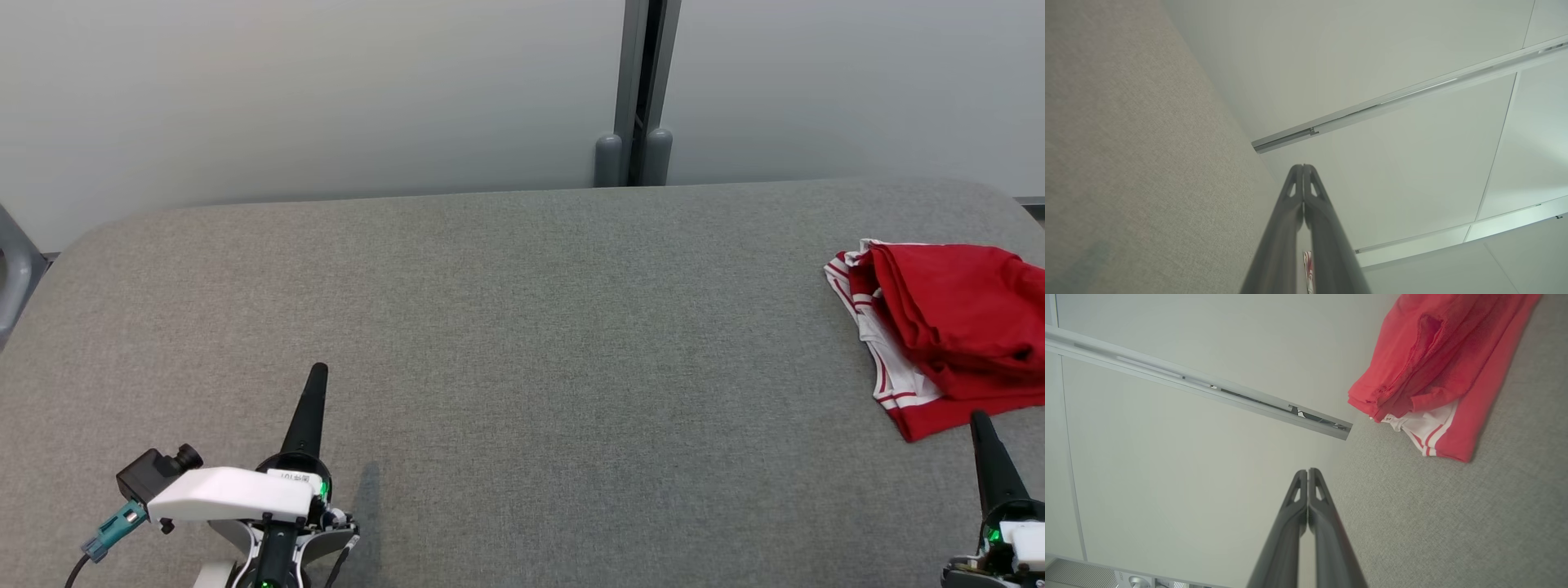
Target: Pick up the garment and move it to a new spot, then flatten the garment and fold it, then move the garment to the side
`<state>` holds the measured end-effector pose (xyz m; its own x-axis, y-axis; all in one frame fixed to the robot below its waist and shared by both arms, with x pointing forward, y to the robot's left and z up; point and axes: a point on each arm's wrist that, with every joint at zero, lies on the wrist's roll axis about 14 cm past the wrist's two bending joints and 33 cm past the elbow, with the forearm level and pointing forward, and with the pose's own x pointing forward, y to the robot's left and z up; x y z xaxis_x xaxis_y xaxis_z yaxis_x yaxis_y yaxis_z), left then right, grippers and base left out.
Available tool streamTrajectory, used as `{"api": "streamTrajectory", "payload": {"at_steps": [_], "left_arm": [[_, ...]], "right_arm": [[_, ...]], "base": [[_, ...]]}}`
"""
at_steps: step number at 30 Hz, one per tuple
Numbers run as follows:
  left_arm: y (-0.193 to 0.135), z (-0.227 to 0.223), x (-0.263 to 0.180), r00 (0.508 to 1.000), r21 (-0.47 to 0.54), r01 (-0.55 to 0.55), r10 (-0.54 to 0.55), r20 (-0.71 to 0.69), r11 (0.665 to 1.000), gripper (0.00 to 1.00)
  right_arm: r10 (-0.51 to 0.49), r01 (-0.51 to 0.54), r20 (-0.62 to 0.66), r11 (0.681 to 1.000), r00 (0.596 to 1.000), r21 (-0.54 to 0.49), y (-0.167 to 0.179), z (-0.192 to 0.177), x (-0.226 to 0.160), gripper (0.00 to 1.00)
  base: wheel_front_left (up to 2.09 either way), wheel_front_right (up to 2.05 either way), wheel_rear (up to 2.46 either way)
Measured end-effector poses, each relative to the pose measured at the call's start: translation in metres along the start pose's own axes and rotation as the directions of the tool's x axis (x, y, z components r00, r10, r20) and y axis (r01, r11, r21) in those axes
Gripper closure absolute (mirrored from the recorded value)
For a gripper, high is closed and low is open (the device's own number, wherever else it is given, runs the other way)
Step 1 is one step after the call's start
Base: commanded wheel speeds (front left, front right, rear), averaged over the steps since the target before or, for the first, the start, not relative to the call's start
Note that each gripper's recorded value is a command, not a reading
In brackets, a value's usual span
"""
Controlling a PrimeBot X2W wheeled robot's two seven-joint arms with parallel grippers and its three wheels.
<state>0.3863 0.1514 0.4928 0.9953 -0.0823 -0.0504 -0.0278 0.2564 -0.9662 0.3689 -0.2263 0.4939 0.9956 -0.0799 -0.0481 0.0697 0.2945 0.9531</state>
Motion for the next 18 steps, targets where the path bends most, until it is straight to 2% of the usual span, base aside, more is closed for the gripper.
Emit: {"api": "streamTrajectory", "payload": {"at_steps": [18], "left_arm": [[-0.009, -0.005, 0.009, 0.999, -0.122, 0.018, -0.021, -0.027, 0.992, 1.00]], "right_arm": [[0.008, -0.013, 0.036, 0.989, 0.999, 0.148, -0.002, 0.018, -0.008, 1.00]], "base": [[0.00, 0.00, 0.00]]}}
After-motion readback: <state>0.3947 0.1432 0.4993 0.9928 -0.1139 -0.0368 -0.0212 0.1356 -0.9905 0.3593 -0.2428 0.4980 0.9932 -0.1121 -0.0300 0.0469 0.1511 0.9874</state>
